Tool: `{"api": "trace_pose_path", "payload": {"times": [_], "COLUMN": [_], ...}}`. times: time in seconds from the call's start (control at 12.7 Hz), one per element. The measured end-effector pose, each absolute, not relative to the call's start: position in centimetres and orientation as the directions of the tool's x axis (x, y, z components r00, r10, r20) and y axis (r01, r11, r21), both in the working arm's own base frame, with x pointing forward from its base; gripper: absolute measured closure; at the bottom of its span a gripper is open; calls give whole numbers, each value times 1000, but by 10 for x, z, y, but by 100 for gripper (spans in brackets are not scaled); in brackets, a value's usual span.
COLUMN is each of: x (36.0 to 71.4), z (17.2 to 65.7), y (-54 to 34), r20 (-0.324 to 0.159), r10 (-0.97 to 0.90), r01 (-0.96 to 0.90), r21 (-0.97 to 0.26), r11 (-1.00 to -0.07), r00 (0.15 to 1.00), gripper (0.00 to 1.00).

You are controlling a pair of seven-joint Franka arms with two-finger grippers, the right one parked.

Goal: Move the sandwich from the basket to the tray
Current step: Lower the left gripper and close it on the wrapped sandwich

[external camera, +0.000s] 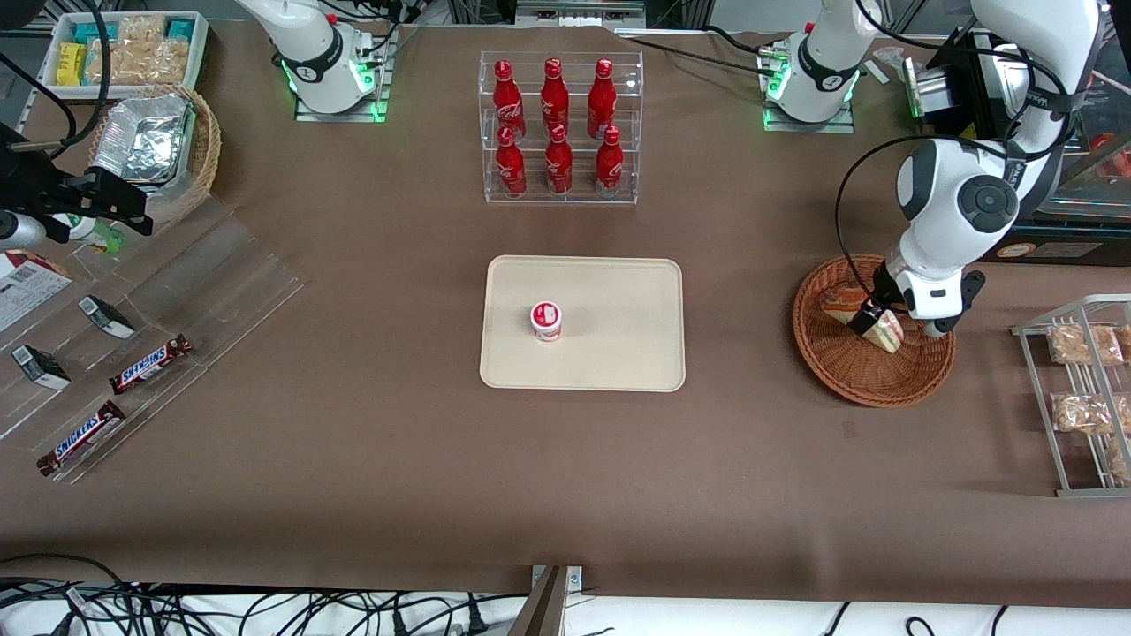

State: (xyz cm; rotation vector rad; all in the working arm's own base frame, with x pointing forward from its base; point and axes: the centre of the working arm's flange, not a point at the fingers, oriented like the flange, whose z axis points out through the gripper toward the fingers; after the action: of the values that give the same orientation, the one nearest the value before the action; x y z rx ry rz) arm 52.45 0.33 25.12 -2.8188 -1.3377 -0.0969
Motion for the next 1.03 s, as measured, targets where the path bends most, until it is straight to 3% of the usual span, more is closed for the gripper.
{"api": "trace_pose_path", "payload": {"times": [0.32, 0.47, 0.79, 1.03], "x": [517, 517, 517, 517], "z": [235, 233, 233, 233], "y": [10, 10, 10, 8], "r20": [55, 54, 56, 70], "r10": [781, 782, 788, 769], "r01": [782, 784, 789, 771], "r21": [3, 3, 6, -4], "r11": [-623, -621, -614, -637], "r00": [622, 620, 613, 636], "gripper": [0, 7, 55, 67]}}
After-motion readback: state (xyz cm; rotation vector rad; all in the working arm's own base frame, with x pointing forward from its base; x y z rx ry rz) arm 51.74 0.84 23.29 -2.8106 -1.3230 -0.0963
